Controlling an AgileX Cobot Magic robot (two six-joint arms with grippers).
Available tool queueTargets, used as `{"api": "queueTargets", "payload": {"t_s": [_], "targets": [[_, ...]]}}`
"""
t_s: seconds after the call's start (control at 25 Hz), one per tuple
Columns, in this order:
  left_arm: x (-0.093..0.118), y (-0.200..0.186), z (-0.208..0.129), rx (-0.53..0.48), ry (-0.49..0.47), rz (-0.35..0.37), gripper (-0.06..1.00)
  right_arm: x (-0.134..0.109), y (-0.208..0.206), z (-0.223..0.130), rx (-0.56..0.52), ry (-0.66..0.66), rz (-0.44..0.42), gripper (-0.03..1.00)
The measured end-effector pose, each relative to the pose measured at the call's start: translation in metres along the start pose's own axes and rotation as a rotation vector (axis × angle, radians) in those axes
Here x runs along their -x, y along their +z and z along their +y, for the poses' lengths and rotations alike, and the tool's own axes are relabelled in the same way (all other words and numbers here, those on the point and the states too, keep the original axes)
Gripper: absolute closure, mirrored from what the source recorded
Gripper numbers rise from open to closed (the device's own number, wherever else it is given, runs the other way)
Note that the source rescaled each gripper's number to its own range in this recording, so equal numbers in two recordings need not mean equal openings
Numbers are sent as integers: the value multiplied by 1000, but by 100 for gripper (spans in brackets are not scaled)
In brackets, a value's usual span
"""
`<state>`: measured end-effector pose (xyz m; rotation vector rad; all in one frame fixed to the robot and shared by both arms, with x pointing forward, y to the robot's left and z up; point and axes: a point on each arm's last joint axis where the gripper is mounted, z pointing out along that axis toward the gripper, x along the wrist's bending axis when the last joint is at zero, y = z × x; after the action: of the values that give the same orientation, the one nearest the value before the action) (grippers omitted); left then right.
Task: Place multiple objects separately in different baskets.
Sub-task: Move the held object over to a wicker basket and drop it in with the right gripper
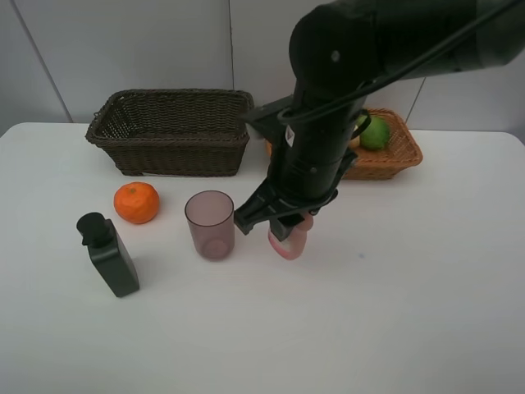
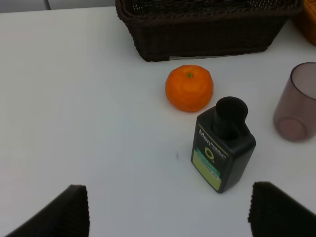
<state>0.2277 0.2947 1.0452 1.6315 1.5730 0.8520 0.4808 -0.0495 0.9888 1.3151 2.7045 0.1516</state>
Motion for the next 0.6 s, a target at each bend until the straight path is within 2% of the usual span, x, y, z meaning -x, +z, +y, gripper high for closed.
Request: {"api": "queueTargets", "payload": {"t_s": [0.2, 0.6], "targets": [[0, 0, 0, 0, 0, 0, 10, 2, -8, 3, -9, -8, -24, 95], [0, 0, 0, 0, 0, 0, 10, 7, -56, 38, 177, -11, -54, 95]]}}
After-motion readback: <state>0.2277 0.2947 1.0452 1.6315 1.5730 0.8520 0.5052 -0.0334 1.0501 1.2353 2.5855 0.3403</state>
